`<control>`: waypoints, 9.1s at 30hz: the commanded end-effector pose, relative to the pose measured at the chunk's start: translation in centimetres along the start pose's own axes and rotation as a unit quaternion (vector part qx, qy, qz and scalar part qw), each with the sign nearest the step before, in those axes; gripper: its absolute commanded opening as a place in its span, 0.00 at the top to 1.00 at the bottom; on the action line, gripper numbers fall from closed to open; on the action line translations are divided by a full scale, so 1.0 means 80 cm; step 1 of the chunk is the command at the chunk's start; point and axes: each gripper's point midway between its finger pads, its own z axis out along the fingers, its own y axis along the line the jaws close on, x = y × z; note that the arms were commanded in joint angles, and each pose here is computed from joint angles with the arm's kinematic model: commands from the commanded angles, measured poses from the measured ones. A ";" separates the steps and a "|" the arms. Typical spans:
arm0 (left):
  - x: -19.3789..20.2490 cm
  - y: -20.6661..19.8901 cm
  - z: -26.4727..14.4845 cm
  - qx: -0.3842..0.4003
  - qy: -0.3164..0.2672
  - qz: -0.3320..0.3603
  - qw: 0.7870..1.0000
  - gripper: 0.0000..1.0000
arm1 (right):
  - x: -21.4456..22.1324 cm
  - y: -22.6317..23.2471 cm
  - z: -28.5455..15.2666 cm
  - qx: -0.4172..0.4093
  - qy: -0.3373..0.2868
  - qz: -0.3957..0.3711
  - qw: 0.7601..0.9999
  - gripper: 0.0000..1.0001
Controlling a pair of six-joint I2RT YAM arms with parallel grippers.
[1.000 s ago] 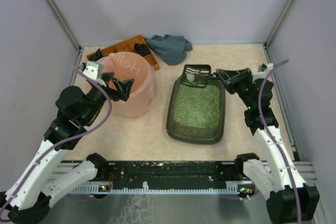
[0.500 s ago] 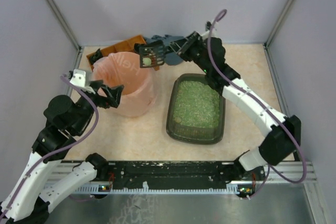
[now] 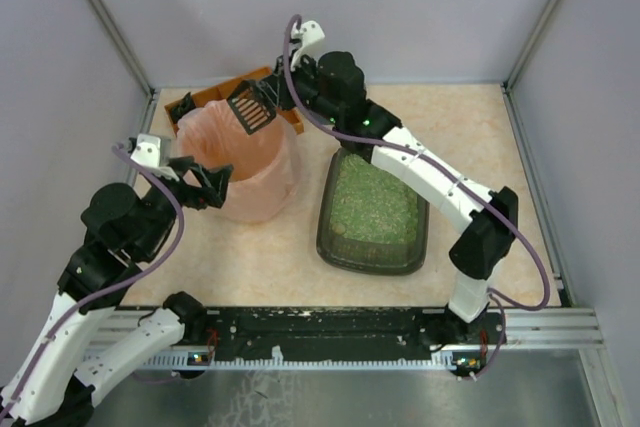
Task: Clean the litter box
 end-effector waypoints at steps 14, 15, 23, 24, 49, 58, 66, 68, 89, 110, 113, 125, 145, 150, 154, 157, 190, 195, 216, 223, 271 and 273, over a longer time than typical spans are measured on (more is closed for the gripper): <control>0.006 -0.027 0.018 0.051 0.010 -0.002 0.999 0.06 | -0.120 0.040 -0.119 -0.013 -0.117 -0.030 0.993 1.00; 0.009 -0.034 0.023 0.066 0.015 0.009 0.998 0.01 | -0.121 0.036 -0.131 -0.011 -0.123 -0.018 0.992 1.00; 0.014 -0.077 0.082 0.132 0.043 0.062 0.988 0.00 | -0.084 -0.050 -0.241 0.124 -0.129 0.064 0.982 1.00; 0.014 -0.083 0.091 0.138 0.047 0.063 0.987 0.00 | -0.074 -0.061 -0.254 0.151 -0.124 0.070 0.978 1.00; 0.234 -0.165 0.272 0.125 0.307 0.085 0.939 0.25 | 0.166 -0.261 -0.276 0.396 0.024 0.195 0.897 1.00; 0.304 -0.142 0.298 0.103 0.368 0.084 0.920 0.31 | 0.187 -0.293 -0.232 0.388 0.040 0.222 0.894 1.00; 0.346 -0.148 0.291 0.139 0.404 0.079 0.901 0.39 | 0.232 -0.310 -0.206 0.390 0.092 0.230 0.887 1.00; 0.355 -0.153 0.288 0.156 0.412 0.078 0.894 0.41 | 0.245 -0.310 -0.202 0.387 0.103 0.236 0.886 1.00; 0.390 -0.175 0.279 0.219 0.444 0.066 0.866 0.63 | 0.303 -0.228 -0.196 0.209 0.097 0.332 0.915 1.00; 0.328 -0.185 0.280 0.226 0.367 0.061 0.900 0.53 | 0.260 -0.250 -0.267 0.276 0.001 0.336 0.901 1.00; 0.297 -0.187 0.279 0.228 0.317 0.058 0.919 0.48 | 0.252 -0.254 -0.278 0.286 -0.015 0.338 0.896 1.00; 0.176 -0.193 0.248 0.252 0.156 0.050 0.954 0.33 | 0.232 -0.260 -0.322 0.282 -0.079 0.384 0.876 1.00; 0.060 -0.124 0.150 0.163 0.078 0.055 0.982 0.24 | 0.198 -0.226 -0.372 0.174 -0.163 0.451 0.860 1.00; 0.053 -0.095 0.115 0.126 0.069 0.046 0.989 0.23 | 0.204 -0.240 -0.390 0.190 -0.189 0.481 0.835 1.00; 0.057 -0.076 0.099 0.094 0.068 0.035 0.993 0.23 | 0.197 -0.237 -0.388 0.161 -0.179 0.480 0.844 1.00; 0.052 -0.073 0.091 0.092 0.061 0.025 0.994 0.23 | 0.205 -0.250 -0.399 0.192 -0.202 0.498 0.821 1.00; 0.047 -0.075 0.091 0.091 0.060 0.016 0.994 0.22 | 0.172 -0.234 -0.379 0.170 -0.157 0.439 0.868 1.00; 0.046 -0.076 0.092 0.092 0.062 0.017 0.994 0.22 | 0.186 -0.264 -0.409 0.224 -0.200 0.475 0.827 1.00; 0.047 -0.054 0.104 0.046 0.077 0.008 0.996 0.21 | 0.049 -0.226 -0.356 0.198 -0.199 0.429 0.858 1.00; 0.002 -0.041 0.070 0.039 0.002 -0.001 0.999 0.21 | -0.033 -0.166 -0.259 0.147 -0.165 0.391 0.893 1.00; 0.025 -0.113 0.106 0.167 0.071 0.012 0.983 0.11 | -0.104 -0.057 -0.257 0.214 -0.187 0.042 0.958 1.00; 0.048 -0.131 0.125 0.186 0.104 0.006 0.977 0.13 | -0.076 -0.088 -0.294 0.272 -0.169 0.055 0.946 1.00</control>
